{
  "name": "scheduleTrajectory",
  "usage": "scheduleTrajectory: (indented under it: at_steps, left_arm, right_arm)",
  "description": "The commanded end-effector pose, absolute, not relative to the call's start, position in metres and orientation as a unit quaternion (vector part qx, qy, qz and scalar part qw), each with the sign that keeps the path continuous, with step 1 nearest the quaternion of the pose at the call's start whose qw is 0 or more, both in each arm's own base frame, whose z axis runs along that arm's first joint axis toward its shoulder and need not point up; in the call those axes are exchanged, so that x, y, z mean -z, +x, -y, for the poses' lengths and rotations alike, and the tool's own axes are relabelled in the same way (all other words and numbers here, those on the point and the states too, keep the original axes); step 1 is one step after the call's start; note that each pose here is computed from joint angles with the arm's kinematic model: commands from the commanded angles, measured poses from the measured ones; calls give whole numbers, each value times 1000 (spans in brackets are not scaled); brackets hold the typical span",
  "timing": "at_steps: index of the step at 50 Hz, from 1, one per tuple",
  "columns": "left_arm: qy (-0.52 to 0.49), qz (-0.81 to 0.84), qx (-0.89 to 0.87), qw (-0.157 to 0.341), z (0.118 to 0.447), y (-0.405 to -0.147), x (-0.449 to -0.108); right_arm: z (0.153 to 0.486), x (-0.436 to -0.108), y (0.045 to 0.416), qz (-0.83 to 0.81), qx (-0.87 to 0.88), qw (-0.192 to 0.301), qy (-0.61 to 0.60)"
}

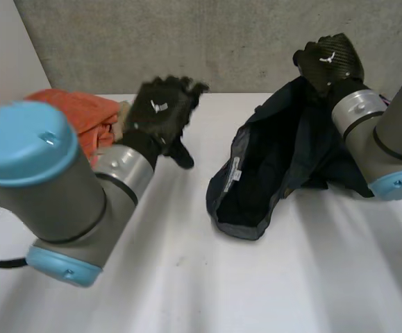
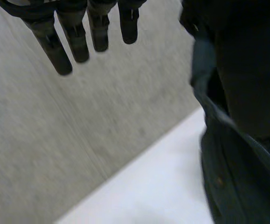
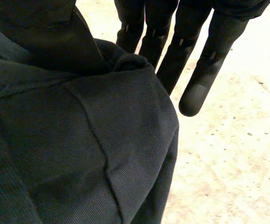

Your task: Fold the laundry.

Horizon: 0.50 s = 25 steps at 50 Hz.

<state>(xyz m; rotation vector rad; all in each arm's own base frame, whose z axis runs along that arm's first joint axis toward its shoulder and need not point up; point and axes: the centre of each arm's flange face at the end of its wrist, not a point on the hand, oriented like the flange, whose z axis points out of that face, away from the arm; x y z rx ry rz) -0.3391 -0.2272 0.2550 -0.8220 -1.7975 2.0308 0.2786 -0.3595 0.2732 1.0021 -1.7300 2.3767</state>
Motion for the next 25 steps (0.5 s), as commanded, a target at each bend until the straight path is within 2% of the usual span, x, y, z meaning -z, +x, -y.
scheduleTrajectory:
  at_steps: [1, 5, 9, 16, 25]
  left_arm:
    - [-285, 673, -672, 122, 266, -335, -200]
    - [-271, 683, -669, 107, 297, -329, -186]
    - [-299, 685, -652, 126, 308, -335, -165]
    - [-351, 688, -608, 185, 306, -343, -128]
    - [-382, 694, -572, 215, 282, -361, -98]
  right_arm:
    - [325, -282, 283, 555, -761, 1, 334]
    - [297, -309, 289, 537, -772, -13, 340]
    - [280, -332, 284, 526, -780, -17, 338]
    - [256, -357, 286, 521, -789, -55, 323]
    - [238, -380, 281, 513, -798, -80, 305]
